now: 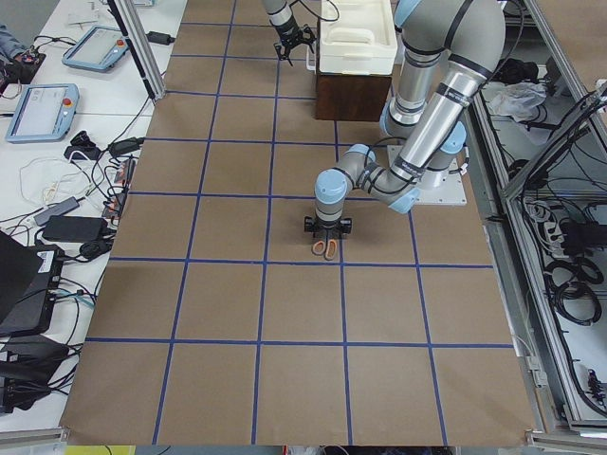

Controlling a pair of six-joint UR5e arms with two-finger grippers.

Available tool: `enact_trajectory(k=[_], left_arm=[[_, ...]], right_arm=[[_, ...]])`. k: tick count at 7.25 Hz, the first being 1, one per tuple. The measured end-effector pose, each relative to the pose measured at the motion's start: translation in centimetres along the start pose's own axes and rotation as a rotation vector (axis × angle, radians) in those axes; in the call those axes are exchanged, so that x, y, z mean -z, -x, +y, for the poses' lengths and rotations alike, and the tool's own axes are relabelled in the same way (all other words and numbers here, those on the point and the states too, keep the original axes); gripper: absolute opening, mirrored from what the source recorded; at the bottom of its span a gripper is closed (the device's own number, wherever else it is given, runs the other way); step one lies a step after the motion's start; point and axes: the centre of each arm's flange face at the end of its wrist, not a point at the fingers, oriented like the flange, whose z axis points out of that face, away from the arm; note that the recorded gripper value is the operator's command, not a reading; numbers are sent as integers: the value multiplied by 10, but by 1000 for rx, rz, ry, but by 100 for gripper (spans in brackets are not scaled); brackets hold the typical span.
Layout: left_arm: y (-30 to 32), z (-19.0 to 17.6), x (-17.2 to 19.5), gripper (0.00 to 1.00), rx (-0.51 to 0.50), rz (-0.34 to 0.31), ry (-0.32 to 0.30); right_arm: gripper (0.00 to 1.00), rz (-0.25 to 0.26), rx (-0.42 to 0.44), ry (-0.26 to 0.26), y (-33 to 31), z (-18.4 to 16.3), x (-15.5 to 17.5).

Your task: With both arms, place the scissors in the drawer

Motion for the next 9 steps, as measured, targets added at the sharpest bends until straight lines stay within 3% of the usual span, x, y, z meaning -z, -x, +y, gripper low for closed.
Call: enact_trajectory(k=[1, 2, 7, 8, 9], left_arm=[[0, 0, 0, 15, -10, -7, 0], [1, 0, -1, 0, -14, -12, 1], [4, 4, 4, 0, -8, -20, 13], [4, 5, 4, 33, -7, -20, 15], [5, 5, 4, 93, -8, -19, 14]], right_arm=[[100, 16, -1, 1, 1, -1, -6], [100, 27, -2, 1, 2, -1, -10], [100, 19, -4, -2, 7, -3, -8], [100, 16, -5, -2, 8, -4, -8], [100, 17, -6, 0, 9, -4, -9]])
